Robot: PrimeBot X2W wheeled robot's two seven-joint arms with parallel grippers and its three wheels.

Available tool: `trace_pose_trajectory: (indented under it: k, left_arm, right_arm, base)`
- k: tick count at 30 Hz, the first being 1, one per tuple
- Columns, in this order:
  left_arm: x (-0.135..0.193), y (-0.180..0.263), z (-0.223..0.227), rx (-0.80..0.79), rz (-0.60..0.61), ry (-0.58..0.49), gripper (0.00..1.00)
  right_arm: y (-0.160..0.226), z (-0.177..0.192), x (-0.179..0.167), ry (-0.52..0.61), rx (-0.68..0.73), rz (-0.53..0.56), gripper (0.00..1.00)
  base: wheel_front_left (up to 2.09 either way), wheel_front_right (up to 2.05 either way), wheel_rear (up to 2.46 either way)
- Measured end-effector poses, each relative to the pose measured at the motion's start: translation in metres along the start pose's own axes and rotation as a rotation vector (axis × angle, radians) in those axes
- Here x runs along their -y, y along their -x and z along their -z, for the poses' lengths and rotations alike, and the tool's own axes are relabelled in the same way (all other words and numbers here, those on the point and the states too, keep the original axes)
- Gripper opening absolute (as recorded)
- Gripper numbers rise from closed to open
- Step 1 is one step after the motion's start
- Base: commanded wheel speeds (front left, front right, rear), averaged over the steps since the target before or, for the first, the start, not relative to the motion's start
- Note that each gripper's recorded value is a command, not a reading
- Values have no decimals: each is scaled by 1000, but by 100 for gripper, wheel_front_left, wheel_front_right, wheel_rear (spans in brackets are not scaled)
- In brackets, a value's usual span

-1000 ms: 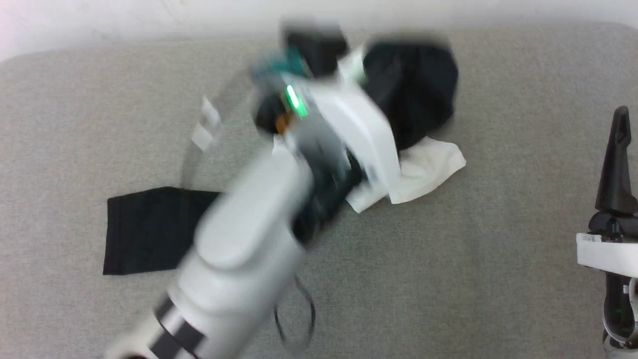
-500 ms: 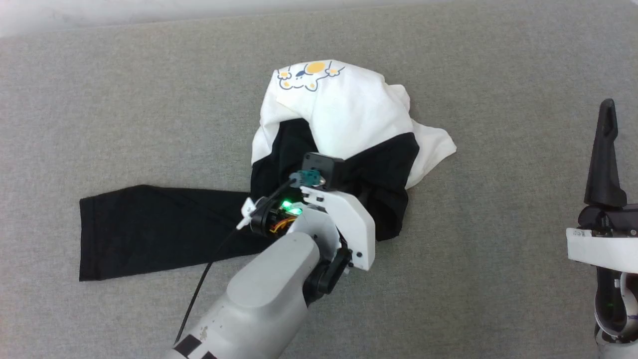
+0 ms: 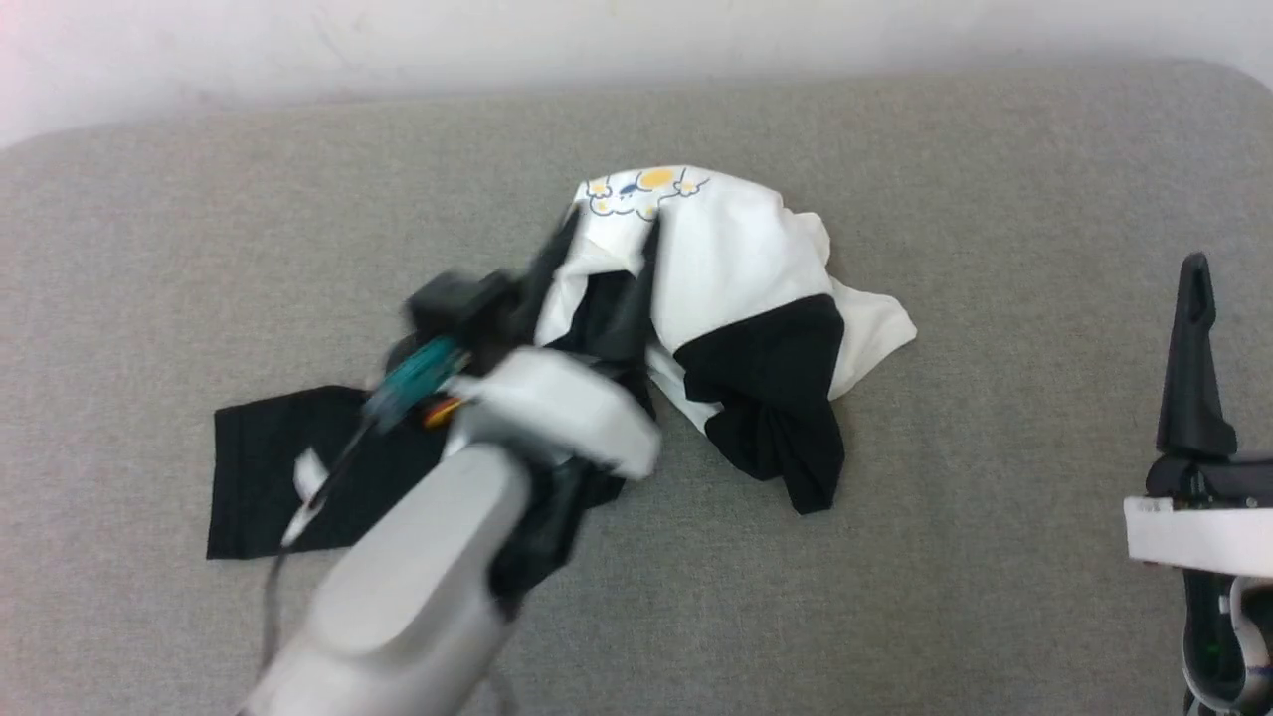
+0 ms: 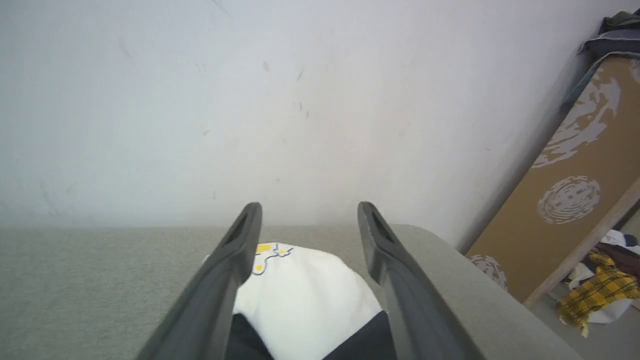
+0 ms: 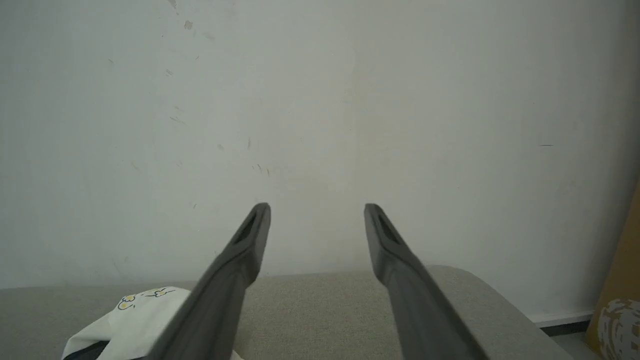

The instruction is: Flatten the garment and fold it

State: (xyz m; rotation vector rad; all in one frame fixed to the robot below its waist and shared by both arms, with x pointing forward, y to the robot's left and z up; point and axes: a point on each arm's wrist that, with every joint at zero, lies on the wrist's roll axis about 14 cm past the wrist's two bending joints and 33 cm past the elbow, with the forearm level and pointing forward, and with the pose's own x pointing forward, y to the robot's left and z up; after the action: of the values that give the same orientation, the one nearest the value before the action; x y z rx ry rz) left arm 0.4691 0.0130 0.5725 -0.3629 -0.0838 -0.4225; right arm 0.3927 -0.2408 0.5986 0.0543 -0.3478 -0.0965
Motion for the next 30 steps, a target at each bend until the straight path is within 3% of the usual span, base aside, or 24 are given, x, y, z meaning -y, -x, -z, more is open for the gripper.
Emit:
trace_pose_trajectory:
  k: [11, 15, 20, 25, 30]
  left_arm:
    - [-77, 110, -8, 20, -281, -274, 100]
    - [-84, 134, 5, -21, -353, -247, 100]
    - [-80, 132, 2, 7, -351, -208, 100]
    - [-82, 124, 8, 9, -339, -199, 100]
    - [-83, 117, 19, -8, -335, -176, 100]
  right_arm:
    - [18, 33, -3, -25, -113, -4, 100]
    - [21, 48, -5, -39, -163, -8, 100]
    - [15, 65, -15, -43, -231, -41, 100]
    - [-21, 64, -26, -5, -259, -137, 100]
    - [-49, 88, -35, 51, -415, -234, 100]
  base:
    - [0, 0, 0]
    - [0, 0, 0]
    - [0, 0, 0]
    - [0, 0, 0]
    - [0, 0, 0]
